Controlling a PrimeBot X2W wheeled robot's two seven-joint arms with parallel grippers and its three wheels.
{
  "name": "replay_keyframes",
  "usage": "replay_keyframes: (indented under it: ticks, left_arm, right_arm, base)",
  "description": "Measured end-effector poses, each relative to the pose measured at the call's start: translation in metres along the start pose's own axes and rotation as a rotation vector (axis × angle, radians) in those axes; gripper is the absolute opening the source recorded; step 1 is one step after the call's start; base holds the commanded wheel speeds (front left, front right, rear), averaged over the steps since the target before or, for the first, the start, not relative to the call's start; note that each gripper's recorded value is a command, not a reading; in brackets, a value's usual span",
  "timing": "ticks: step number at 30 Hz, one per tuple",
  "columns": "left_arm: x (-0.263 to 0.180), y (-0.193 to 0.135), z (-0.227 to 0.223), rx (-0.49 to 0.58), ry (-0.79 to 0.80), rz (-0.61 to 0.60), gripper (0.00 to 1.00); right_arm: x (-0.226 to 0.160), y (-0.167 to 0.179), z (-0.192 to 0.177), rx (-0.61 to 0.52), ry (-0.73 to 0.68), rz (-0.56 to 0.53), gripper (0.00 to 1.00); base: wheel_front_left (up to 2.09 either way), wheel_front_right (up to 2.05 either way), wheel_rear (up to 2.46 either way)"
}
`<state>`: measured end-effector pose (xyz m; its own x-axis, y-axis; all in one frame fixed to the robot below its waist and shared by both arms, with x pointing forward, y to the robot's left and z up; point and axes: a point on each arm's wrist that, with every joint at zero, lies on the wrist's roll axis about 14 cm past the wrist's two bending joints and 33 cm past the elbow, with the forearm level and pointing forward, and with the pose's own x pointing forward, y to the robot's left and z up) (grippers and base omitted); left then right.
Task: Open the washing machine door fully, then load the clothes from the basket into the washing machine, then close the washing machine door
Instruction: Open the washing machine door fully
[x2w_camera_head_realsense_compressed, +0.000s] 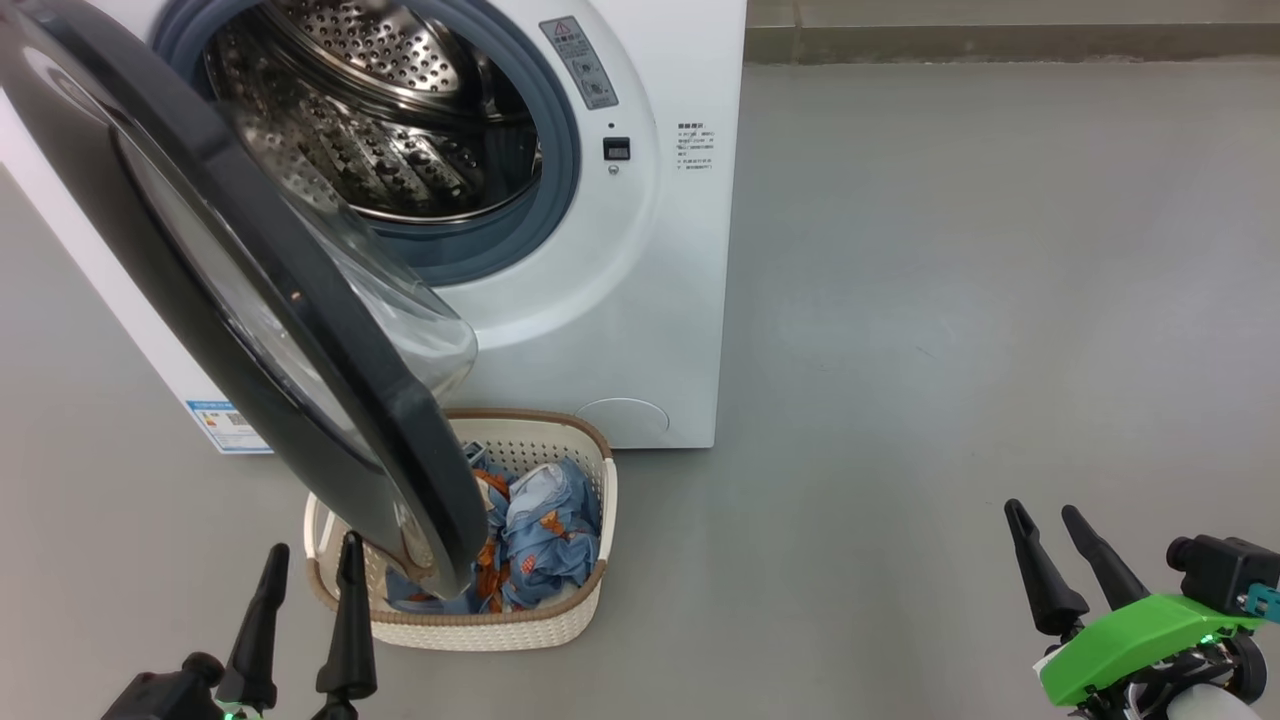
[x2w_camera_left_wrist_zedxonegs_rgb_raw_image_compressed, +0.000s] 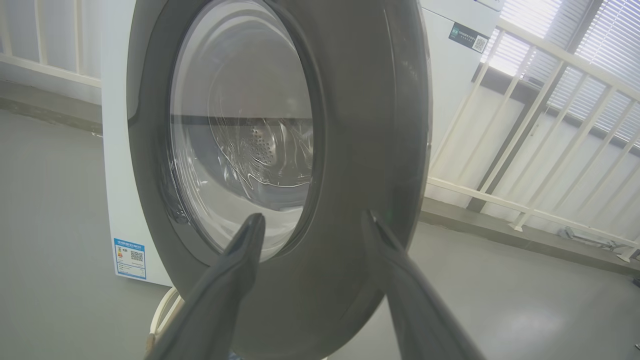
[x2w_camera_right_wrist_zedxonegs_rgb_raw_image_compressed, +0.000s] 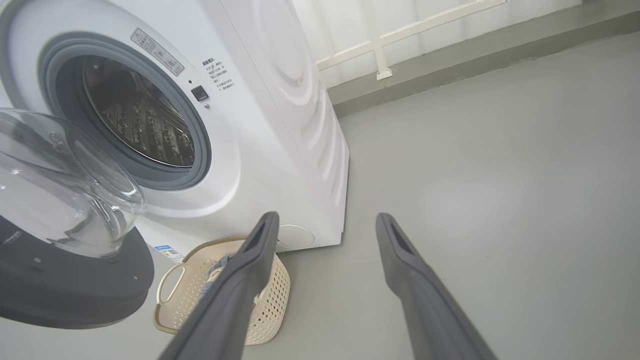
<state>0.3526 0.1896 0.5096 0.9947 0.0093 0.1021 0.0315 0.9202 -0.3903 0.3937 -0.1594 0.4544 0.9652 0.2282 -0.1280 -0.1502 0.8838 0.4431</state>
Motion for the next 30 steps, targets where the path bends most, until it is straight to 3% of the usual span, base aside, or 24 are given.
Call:
replay_keyframes:
  ticks: [18, 27, 28, 29, 30]
  left_arm:
    - [-0.002, 0.005, 0.0, 0.001, 0.0, 0.015, 1.0]
    - [-0.002, 0.008, 0.001, 0.0, -0.004, 0.025, 1.0]
    - [-0.002, 0.008, 0.001, 0.0, -0.004, 0.027, 0.83]
    - [-0.002, 0.008, 0.002, 0.0, -0.005, 0.028, 0.27]
    - [-0.002, 0.01, 0.003, 0.0, -0.009, 0.032, 0.0]
  right_arm:
    - [-0.008, 0.002, -0.006, -0.137, -0.004, 0.005, 1.0]
    - [-0.008, 0.005, -0.008, -0.141, -0.006, 0.01, 1.0]
    - [-0.008, 0.005, -0.007, -0.141, -0.006, 0.01, 1.0]
    - [-0.008, 0.005, -0.007, -0.14, -0.007, 0.01, 1.0]
    - [-0.008, 0.005, -0.008, -0.14, -0.007, 0.01, 1.0]
  base:
    - [0.0, 0.0, 0.0]
    - [0.0, 0.0, 0.0]
    - [0.0, 0.0, 0.0]
    - [0.0, 0.0, 0.0]
    - [0.0, 0.0, 0.0]
